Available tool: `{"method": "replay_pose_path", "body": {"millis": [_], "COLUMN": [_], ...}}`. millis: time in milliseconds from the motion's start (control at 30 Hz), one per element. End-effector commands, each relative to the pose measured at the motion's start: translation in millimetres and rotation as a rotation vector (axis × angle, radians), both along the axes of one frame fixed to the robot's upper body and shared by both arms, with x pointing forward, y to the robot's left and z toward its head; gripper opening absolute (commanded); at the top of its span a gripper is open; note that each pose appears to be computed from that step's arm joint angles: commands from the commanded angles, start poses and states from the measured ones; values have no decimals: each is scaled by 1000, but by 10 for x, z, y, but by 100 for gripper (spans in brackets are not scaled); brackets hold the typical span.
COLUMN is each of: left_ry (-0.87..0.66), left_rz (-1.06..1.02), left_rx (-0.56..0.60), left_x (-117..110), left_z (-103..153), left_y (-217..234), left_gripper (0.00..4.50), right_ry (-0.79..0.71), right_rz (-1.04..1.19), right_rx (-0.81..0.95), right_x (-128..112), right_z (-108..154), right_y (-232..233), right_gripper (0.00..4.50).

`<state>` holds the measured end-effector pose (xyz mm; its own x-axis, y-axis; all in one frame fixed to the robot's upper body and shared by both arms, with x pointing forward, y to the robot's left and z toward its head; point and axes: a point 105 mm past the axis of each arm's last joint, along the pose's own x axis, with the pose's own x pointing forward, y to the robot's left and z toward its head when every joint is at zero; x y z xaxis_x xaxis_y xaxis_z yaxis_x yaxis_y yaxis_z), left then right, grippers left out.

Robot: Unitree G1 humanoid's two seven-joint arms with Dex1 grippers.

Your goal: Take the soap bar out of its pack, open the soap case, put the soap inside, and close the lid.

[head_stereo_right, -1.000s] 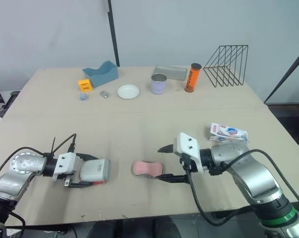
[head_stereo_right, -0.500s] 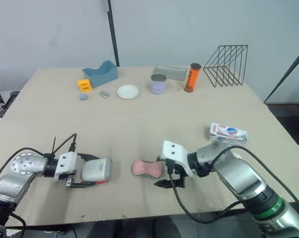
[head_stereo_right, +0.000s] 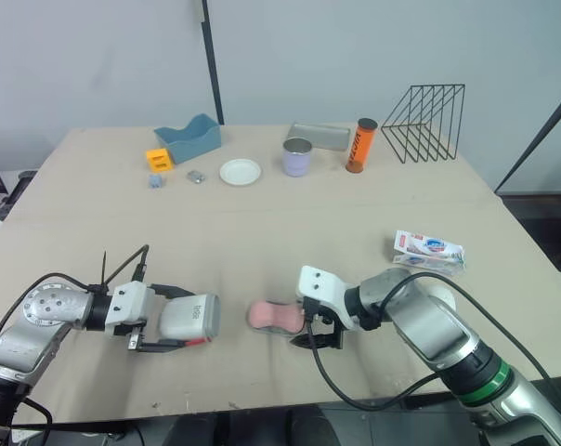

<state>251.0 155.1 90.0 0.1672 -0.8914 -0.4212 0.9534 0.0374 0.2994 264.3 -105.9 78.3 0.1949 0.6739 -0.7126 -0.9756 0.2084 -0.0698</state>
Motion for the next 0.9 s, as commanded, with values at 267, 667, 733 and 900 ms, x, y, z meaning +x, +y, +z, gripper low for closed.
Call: {"method": "replay_pose_path", "body": {"millis": [267, 667, 733, 900], "left_ry": [-42, -43, -44, -45], "left_rz": [-6, 2, 2, 2], "left_rx": [-15, -12, -11, -9], "left_x": [24, 24, 24, 27], "left_z": [118, 125, 124, 129], "left_y": [-30, -28, -31, -31], "left_gripper": [353, 353, 353, 353], "right_ry": [-36, -18, -21, -34], "right_rz": [-1, 28, 25, 42], "right_rx": [-22, -59, -58, -56], "right_x": [73, 11, 20, 17], "right_z": [11, -82, -82, -51], "right_y": [28, 2, 2, 1], "right_gripper": [450, 114, 14, 5]}}
